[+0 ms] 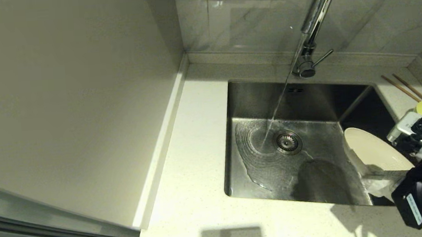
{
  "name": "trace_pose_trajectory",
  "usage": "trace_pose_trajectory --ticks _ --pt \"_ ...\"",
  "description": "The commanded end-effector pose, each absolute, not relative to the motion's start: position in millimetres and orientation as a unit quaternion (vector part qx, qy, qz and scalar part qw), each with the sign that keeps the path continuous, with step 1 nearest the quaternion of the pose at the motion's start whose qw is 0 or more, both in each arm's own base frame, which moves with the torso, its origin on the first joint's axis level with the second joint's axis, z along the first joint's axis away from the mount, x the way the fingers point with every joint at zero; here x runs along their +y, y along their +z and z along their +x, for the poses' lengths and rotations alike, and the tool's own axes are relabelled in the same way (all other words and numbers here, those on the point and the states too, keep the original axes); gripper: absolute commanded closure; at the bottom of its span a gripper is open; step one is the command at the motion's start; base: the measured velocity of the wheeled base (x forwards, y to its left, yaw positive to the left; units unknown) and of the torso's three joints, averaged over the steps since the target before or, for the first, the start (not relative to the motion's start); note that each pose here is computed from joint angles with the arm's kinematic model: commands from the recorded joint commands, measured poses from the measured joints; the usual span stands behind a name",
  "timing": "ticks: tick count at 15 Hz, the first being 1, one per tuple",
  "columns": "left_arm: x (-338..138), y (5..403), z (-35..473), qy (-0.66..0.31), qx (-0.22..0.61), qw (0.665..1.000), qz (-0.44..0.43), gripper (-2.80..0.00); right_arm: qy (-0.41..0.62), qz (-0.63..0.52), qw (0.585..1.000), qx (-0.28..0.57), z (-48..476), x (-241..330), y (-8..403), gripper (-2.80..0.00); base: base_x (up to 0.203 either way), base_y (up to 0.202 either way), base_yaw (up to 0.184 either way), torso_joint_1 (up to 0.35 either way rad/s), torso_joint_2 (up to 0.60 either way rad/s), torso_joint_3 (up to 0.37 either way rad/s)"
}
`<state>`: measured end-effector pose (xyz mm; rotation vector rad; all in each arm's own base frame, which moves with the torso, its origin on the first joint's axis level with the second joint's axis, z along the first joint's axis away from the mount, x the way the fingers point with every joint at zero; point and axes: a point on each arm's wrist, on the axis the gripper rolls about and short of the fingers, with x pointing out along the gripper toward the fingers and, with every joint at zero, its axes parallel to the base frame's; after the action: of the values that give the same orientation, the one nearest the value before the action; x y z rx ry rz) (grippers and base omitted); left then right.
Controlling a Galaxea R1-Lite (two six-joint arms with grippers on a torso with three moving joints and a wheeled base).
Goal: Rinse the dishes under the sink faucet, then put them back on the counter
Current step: Pick up the plate, then rinse the plate
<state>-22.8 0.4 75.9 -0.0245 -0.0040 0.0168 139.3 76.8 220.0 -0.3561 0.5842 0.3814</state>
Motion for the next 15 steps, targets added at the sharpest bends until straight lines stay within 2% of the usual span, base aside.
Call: trace_pose_trajectory --ticks 1,3,5,12,15 --pt "0.4 75.9 -22.9 0.008 -0.003 1.000 -0.012 0.00 0.264 -0.168 0.909 0.274 133.5 85.7 230.8 0.00 0.000 0.000 0.000 0.000 0.00 0.000" --pt "0.4 75.9 -22.9 0.008 -0.003 1.000 -0.012 0.00 0.316 -0.162 0.897 0.263 139.6 101.7 237.9 0.00 0.000 0.000 0.000 0.000 0.00 0.000" --pt "0.4 75.9 -22.9 0.008 -0.003 1.000 -0.012 0.00 0.331 -0.149 0.904 0.225 157.3 118.2 243.3 0.00 0.000 0.000 0.000 0.000 0.00 0.000" --pt "0.4 75.9 -22.9 0.008 -0.003 1.000 -0.012 0.00 0.320 -0.192 0.923 0.091 220.4 164.4 252.4 0.00 0.000 0.000 0.000 0.000 0.00 0.000" --pt "0.4 75.9 -22.9 0.008 -0.003 1.000 -0.012 0.00 0.316 -0.195 0.925 0.085 233.1 172.4 249.3 0.00 0.000 0.000 0.000 0.000 0.00 0.000"
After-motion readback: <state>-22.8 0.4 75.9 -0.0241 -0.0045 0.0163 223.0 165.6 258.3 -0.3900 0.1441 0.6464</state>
